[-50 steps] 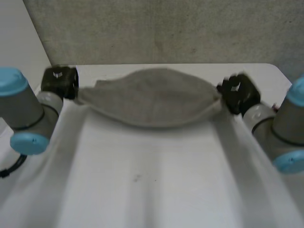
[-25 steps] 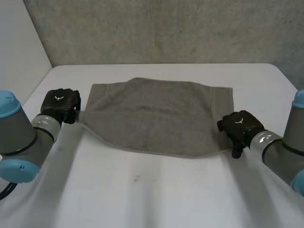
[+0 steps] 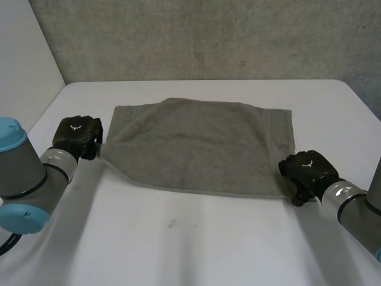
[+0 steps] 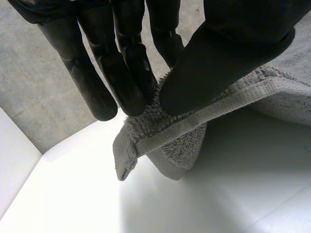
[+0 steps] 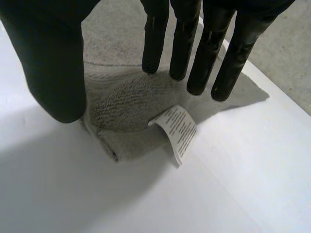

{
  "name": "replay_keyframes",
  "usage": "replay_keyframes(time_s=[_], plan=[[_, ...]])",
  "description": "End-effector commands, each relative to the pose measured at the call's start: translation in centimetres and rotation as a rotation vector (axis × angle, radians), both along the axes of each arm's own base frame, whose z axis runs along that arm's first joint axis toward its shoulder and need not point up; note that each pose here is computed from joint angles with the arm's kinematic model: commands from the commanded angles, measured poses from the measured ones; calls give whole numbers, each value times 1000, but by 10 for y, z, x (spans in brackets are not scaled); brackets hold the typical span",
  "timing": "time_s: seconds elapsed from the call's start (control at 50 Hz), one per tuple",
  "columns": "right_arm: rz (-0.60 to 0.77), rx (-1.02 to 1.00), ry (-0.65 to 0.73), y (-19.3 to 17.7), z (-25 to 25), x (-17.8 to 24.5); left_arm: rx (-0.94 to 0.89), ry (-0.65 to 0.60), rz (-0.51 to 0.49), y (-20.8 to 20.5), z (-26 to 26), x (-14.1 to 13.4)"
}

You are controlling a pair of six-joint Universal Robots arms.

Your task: Fold the towel.

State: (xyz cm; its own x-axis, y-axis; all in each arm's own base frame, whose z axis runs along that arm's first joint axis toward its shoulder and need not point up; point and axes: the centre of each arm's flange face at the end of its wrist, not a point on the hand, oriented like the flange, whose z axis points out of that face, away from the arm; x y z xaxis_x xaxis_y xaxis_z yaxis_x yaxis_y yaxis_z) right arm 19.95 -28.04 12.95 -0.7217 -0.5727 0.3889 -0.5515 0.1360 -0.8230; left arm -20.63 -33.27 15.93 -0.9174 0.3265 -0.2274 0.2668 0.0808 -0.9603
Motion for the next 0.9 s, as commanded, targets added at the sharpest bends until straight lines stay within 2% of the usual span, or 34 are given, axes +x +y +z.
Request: replay_keyframes(time_s=[0.02, 0.18, 0.34, 0.44, 0.5, 0.54, 0.64, 0.82, 0.9], plan=[[-10, -14, 3, -4, -11, -2, 8, -4, 1, 0, -2, 0], [-29, -53, 7, -13, -6, -8, 31, -23, 0, 5, -2, 1], [-66, -59, 44, -17, 8, -22, 129, -116, -13, 22, -9, 6], [-57, 29, 78, -6, 13, -29, 241, -197, -40, 45, -12, 10], [-18, 119, 147, 7, 15, -31, 321, -271, -64, 65, -11, 14], [22, 219, 242, 24, 25, -38, 390, -343, -95, 85, -7, 19], [44, 312, 315, 38, 46, -56, 423, -413, -102, 99, 2, 30], [0, 151, 301, 20, 66, -56, 394, -448, -131, 100, 4, 28], [-29, 2, 202, -4, 71, -39, 357, -451, -141, 76, -5, 18]])
